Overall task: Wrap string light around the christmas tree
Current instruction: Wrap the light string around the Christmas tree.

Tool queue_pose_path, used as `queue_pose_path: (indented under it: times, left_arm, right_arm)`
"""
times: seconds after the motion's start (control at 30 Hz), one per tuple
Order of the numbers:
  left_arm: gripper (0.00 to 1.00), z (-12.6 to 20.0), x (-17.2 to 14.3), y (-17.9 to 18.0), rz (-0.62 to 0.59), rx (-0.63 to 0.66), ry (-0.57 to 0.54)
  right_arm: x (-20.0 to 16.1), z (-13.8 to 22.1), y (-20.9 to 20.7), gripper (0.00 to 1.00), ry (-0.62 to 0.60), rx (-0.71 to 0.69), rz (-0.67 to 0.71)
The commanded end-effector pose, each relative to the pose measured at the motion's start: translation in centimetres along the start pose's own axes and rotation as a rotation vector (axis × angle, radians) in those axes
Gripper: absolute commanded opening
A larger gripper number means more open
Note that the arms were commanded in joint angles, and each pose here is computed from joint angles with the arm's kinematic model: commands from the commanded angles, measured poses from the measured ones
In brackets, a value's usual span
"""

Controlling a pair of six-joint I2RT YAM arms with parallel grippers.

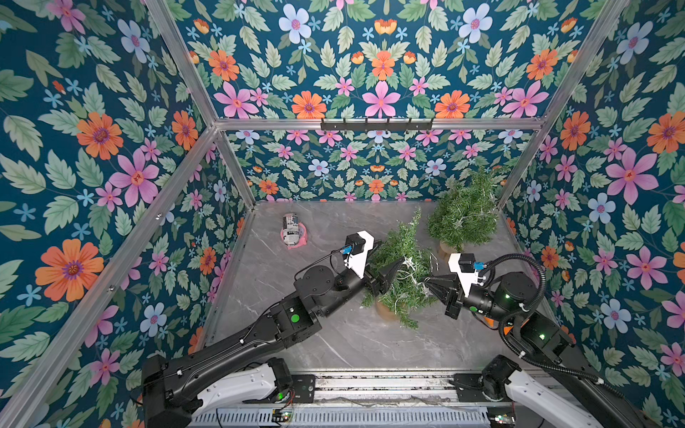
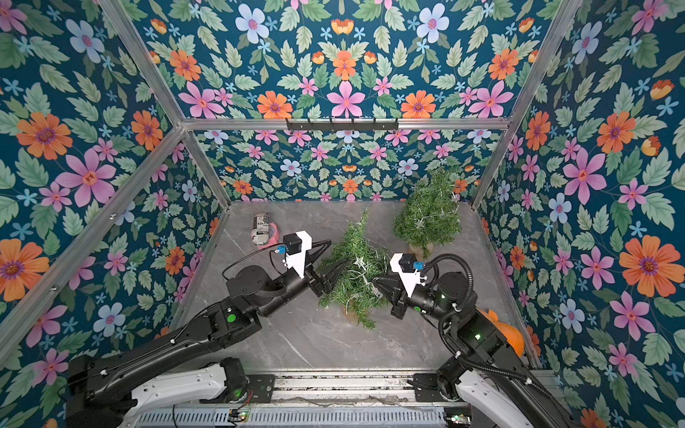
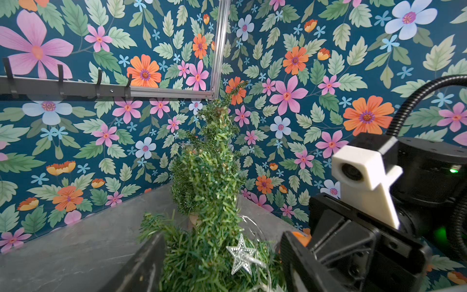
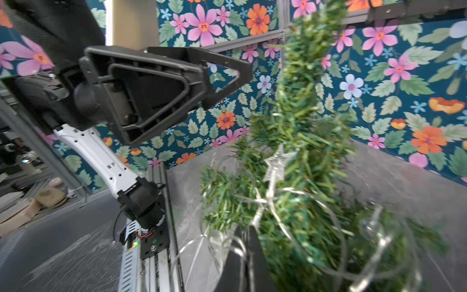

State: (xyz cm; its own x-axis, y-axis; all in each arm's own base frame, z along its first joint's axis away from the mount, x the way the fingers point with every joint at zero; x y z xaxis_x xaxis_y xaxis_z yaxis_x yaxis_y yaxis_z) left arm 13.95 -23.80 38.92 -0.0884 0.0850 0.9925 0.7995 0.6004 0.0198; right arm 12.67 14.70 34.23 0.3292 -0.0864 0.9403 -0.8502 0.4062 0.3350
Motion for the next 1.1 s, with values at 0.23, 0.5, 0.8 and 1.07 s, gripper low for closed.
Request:
queue_pose_path:
  times: [0.23,0.5,0.8,1.07]
  left_arm:
    - [0.68,0.3,0.7,-0.5,-0.011,-0.071,-0.011]
    - [0.65,0.6,0.6,-1.7,0.004,-0.223,-0.007]
    - [0.67,0.9,-0.6,-1.7,0.007,-0.217,0.064]
    - [0.53,0.2,-1.3,-2.2,0.019,-0.26,0.103]
  right_arm:
    - [2.0,-0.7,2.4,0.05,-0.058,0.038,0.111]
    - [3.7,-2.3,2.4,0.06,-0.086,0.034,0.112]
    - [5.1,-3.5,2.2,0.07,-0.117,0.005,0.12]
    - [5.4,-3.7,1.9,0.09,-0.137,-0.029,0.124]
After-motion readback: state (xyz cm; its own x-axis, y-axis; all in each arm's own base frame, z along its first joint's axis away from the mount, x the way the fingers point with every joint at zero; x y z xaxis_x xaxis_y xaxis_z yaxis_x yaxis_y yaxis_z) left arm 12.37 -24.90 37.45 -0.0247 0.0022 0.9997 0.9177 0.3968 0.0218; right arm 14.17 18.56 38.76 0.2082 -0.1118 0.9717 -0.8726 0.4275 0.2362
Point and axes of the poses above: each gripper's point midway between its finger pads, its own z axis back along the fingers, its own y axis along the line the jaws close on, x = y × z, the point moved 9 cm from there along z, back along the fingers, and after that the axes turned 11 degrees about -z, right-handed, at the moved point
